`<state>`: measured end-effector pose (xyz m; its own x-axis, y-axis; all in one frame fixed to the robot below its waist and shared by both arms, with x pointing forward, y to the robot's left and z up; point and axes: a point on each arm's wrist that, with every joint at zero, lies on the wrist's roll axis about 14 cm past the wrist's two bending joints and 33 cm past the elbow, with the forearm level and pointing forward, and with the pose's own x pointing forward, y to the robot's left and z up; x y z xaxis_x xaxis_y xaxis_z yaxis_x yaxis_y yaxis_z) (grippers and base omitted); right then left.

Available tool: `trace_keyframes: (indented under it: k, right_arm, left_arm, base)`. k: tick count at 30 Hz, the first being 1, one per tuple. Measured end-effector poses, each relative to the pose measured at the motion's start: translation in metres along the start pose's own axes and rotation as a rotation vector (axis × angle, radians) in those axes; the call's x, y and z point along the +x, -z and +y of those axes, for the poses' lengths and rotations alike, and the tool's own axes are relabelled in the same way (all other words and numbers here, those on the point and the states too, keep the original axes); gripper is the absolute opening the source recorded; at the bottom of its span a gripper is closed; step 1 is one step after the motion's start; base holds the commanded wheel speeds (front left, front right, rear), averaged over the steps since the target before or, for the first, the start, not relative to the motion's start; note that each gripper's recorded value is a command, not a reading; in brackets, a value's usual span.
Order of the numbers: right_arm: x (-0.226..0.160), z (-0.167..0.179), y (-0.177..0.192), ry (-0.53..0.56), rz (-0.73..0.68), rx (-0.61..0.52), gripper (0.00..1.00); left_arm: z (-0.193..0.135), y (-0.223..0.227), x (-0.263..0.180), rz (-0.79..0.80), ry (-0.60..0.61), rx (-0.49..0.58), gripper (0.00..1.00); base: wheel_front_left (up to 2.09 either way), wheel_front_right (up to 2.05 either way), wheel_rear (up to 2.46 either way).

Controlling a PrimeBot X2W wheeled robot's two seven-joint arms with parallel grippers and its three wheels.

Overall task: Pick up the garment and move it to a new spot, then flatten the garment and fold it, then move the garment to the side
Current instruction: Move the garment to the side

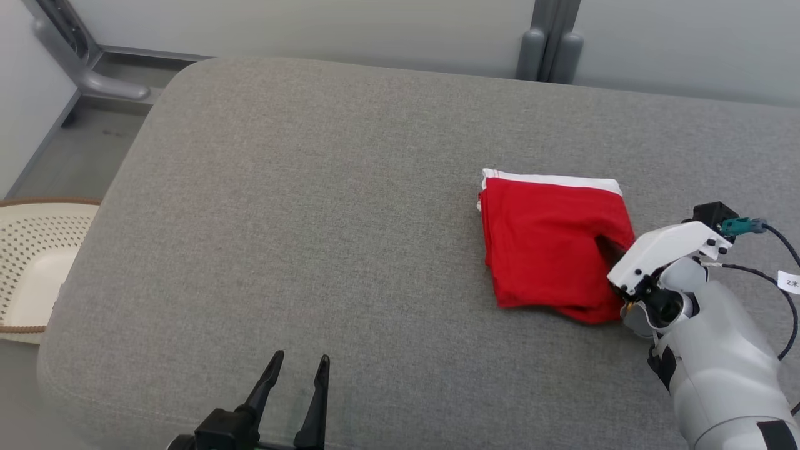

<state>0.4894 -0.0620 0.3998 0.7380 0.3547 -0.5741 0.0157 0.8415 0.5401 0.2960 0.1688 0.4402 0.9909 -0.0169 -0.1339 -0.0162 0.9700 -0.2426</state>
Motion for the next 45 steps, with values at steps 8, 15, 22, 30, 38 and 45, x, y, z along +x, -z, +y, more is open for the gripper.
trace_keyframes:
  k: [8,15,22,30,38,45]
  right_arm:
    - [0.003,0.002,-0.017,-0.016,-0.062,0.024,0.0]
    - [-0.037,-0.066,-0.074,0.113,-0.2,-0.059,0.0]
    - [-0.11,-0.142,-0.162,0.313,-0.402,-0.133,0.0]
    - [-0.144,-0.208,-0.209,0.523,-0.433,-0.181,0.0]
    - [-0.144,-0.239,-0.223,0.68,-0.378,-0.359,1.0]
    - [-0.142,-0.216,-0.242,0.695,-0.454,-0.55,1.0]
  left_arm:
    - [0.002,0.002,0.009,0.015,0.001,0.004,1.0]
    - [-0.037,0.011,0.034,0.048,0.145,0.012,1.0]
    - [-0.098,0.011,0.072,0.042,0.355,0.036,1.0]
    - [-0.106,0.048,0.08,0.155,0.416,0.047,1.0]
    - [-0.077,0.055,0.079,0.186,0.335,0.047,1.0]
    - [-0.07,0.046,0.08,0.159,0.307,0.046,1.0]
  base:
    - [0.0,0.0,0.0]
    - [0.0,0.0,0.0]
    - [0.0,0.0,0.0]
    - [0.0,0.0,0.0]
    - [0.0,0.0,0.0]
    - [0.0,0.0,0.0]
